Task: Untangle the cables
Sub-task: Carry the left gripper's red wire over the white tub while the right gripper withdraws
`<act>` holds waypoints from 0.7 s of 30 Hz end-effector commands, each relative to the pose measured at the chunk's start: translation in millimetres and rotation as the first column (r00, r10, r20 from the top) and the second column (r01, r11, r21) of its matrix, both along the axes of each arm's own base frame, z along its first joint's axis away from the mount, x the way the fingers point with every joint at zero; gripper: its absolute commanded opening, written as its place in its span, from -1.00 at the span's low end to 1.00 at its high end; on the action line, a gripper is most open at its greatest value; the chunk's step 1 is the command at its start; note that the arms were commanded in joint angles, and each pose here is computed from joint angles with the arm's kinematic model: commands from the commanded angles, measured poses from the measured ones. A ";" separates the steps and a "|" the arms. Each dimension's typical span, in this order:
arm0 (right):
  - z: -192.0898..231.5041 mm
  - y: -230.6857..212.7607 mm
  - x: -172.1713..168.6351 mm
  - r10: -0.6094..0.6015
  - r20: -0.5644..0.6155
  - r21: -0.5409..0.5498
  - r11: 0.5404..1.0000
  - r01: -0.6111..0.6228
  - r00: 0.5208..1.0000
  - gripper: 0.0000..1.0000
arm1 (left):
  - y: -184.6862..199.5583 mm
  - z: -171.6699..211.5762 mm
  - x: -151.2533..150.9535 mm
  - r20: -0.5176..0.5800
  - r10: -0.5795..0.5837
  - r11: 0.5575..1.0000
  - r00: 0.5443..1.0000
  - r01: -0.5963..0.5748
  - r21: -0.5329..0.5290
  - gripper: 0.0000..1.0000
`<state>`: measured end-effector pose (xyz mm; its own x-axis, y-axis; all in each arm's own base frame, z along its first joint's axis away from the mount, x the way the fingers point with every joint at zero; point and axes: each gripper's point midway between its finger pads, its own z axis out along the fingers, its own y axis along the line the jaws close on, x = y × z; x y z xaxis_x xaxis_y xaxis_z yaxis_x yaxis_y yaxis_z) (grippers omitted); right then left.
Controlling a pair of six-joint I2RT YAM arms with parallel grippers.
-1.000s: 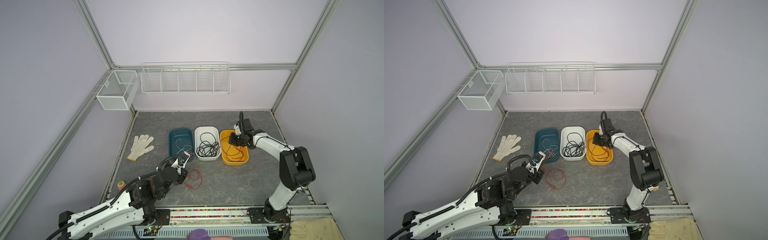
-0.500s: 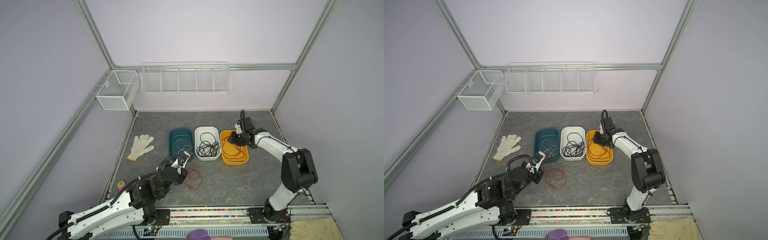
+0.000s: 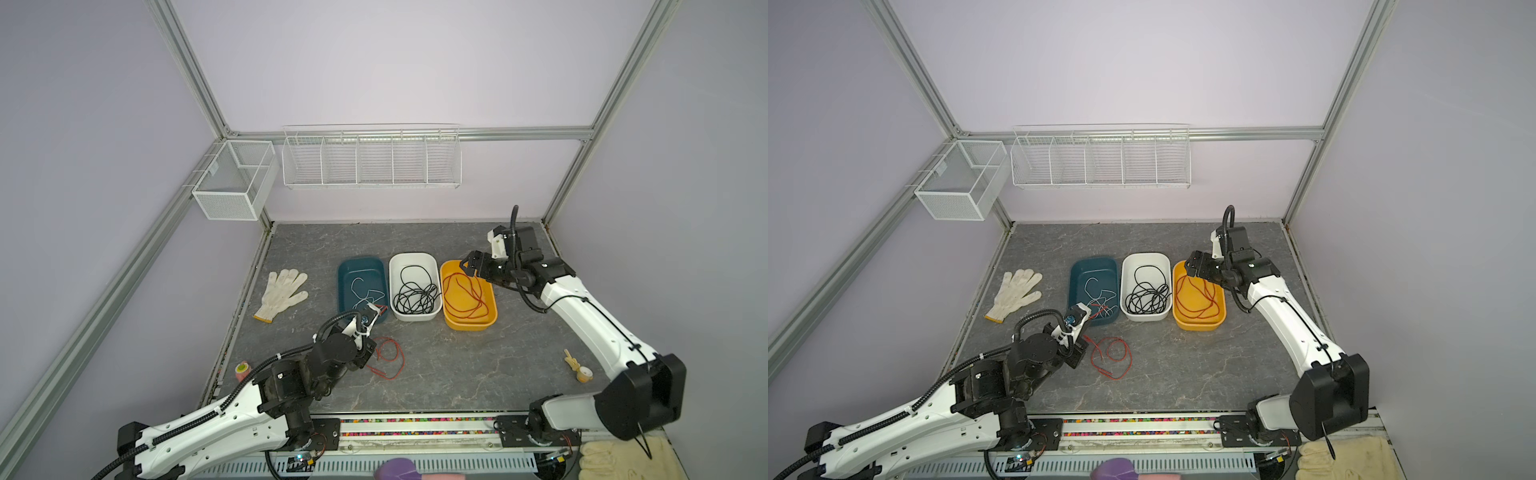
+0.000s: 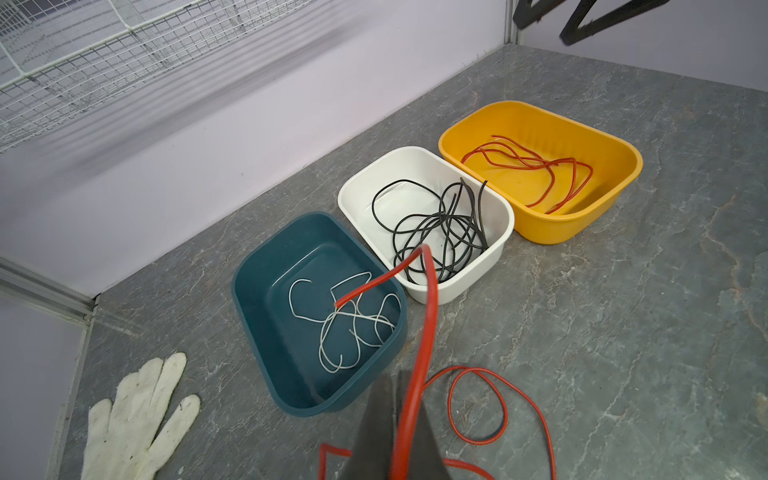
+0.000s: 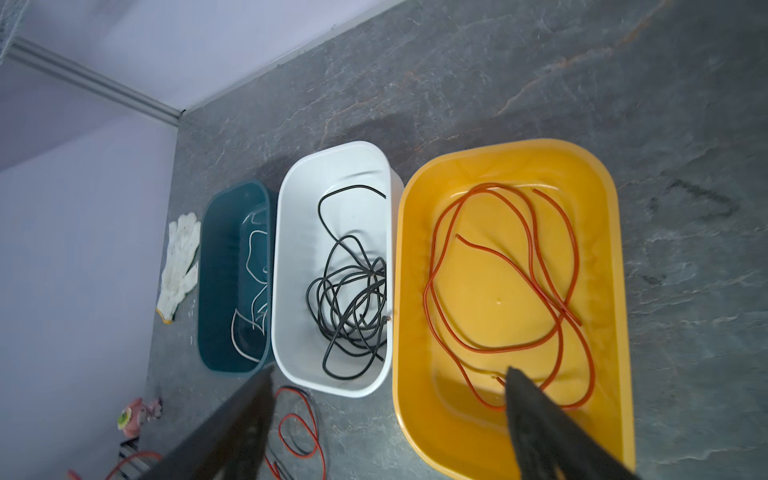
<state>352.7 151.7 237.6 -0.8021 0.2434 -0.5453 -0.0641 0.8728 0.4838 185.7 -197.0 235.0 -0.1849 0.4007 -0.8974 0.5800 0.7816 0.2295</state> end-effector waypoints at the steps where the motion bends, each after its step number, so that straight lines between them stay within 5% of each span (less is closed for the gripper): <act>1: 37.2 -6.2 -28.7 0.029 0.058 0.007 1.000 -0.030 0.998 0.77 | -3.2 8.1 -2.4 -0.009 -0.023 1.000 1.000 0.023 -0.002 -1.00; 15: 56.9 -72.4 -141.5 0.031 0.167 -0.204 0.979 0.004 0.986 0.77 | -34.6 49.3 -10.7 -0.069 -0.131 0.990 0.989 0.126 -0.063 -1.00; 21: 52.5 -93.9 -170.7 -0.022 0.273 -0.207 0.975 0.081 0.962 0.76 | -57.5 99.2 -14.4 -0.056 -0.199 0.968 0.978 0.188 -0.168 -1.00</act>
